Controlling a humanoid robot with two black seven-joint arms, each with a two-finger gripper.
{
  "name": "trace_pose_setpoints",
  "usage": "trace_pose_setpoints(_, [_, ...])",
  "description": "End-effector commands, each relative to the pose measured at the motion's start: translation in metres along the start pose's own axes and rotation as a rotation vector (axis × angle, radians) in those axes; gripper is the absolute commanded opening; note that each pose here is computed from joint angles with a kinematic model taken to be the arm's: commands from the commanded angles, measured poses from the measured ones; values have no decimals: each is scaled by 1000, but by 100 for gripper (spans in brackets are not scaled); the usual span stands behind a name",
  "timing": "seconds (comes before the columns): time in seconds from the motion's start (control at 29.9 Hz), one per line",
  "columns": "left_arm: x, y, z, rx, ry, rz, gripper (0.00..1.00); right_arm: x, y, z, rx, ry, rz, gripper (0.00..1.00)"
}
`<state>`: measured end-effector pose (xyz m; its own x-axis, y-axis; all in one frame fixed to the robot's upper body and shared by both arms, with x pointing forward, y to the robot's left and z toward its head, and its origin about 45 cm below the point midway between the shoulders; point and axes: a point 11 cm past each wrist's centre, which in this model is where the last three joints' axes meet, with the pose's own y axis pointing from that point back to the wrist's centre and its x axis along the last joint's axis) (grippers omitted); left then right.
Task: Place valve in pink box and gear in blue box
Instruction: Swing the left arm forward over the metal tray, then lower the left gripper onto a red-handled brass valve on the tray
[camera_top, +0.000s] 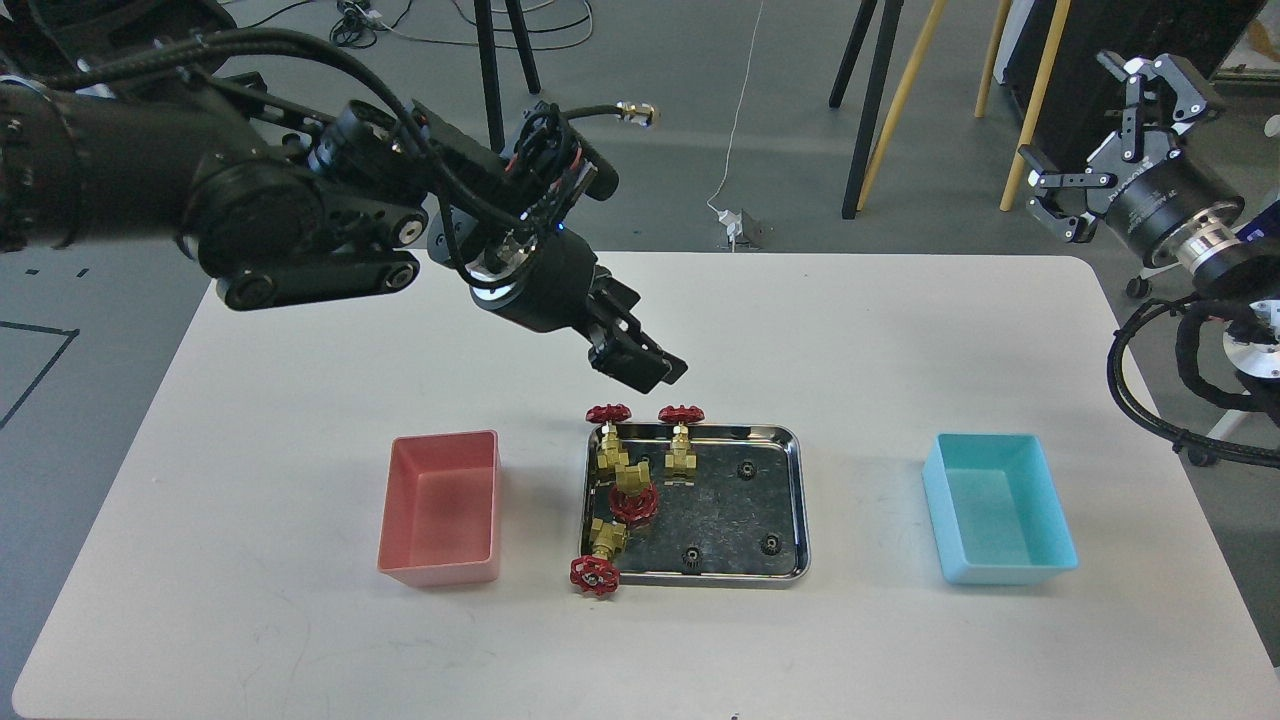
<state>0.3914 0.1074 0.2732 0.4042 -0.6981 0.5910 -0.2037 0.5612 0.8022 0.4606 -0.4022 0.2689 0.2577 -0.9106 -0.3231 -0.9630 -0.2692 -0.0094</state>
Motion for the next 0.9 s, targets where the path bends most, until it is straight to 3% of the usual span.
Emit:
trace_pose_setpoints(0.0, [-9, -15, 1, 12, -105, -6, 98, 18, 8, 3, -51, 21, 53, 100])
trace_pose_setpoints(0.13, [-14, -21, -2, 18, -131, 11, 98, 39, 17, 5, -91, 36, 120, 100])
trace_pose_setpoints(0.87, [-81, -69, -3, -16, -196, -14, 98, 44, 22, 7, -101, 39, 132, 100])
